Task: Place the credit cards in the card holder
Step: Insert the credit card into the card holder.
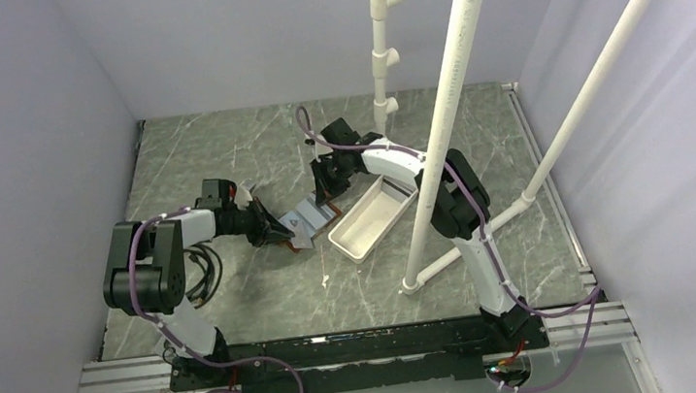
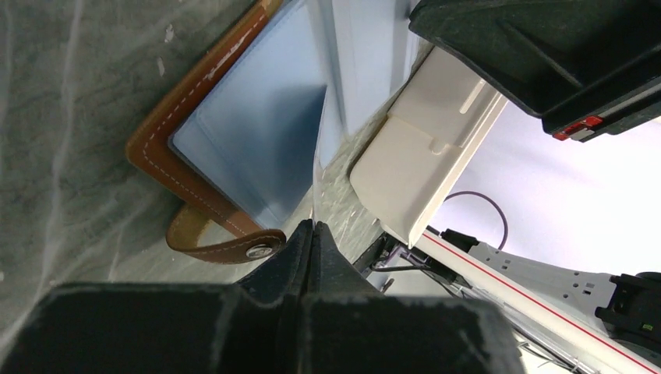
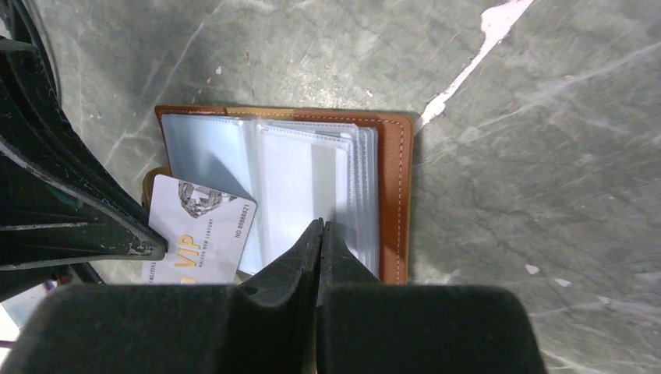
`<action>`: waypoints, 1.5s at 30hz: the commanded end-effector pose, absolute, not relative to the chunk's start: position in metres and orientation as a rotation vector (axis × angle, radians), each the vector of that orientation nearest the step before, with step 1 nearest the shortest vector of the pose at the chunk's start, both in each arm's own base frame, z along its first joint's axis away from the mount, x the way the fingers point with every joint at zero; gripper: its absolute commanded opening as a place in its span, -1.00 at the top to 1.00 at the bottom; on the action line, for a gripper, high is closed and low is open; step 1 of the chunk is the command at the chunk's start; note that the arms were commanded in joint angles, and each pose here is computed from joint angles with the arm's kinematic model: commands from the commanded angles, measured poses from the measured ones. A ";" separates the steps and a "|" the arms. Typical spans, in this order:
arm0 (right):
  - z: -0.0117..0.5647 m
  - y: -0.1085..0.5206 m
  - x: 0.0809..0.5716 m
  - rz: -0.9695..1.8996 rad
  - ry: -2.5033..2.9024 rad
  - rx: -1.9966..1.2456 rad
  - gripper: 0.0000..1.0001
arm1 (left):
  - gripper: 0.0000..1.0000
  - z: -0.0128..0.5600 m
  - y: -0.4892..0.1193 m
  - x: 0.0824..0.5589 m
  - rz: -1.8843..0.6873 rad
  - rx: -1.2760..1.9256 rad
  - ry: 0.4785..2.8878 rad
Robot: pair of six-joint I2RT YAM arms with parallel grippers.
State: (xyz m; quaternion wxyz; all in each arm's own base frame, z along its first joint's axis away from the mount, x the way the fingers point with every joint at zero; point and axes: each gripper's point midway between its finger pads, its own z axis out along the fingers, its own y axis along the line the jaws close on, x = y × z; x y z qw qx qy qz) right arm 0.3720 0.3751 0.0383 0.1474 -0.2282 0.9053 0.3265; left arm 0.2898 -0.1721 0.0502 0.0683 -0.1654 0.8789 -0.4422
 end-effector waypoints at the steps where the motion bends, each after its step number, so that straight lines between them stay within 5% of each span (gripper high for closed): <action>1: 0.043 0.374 0.388 0.867 2.563 -0.681 1.00 | 1.00 0.057 -0.175 0.301 -1.371 -0.428 2.583; 45: 0.018 0.366 0.384 0.787 2.630 -0.691 1.00 | 1.00 0.053 -0.173 0.321 -1.398 -0.510 2.561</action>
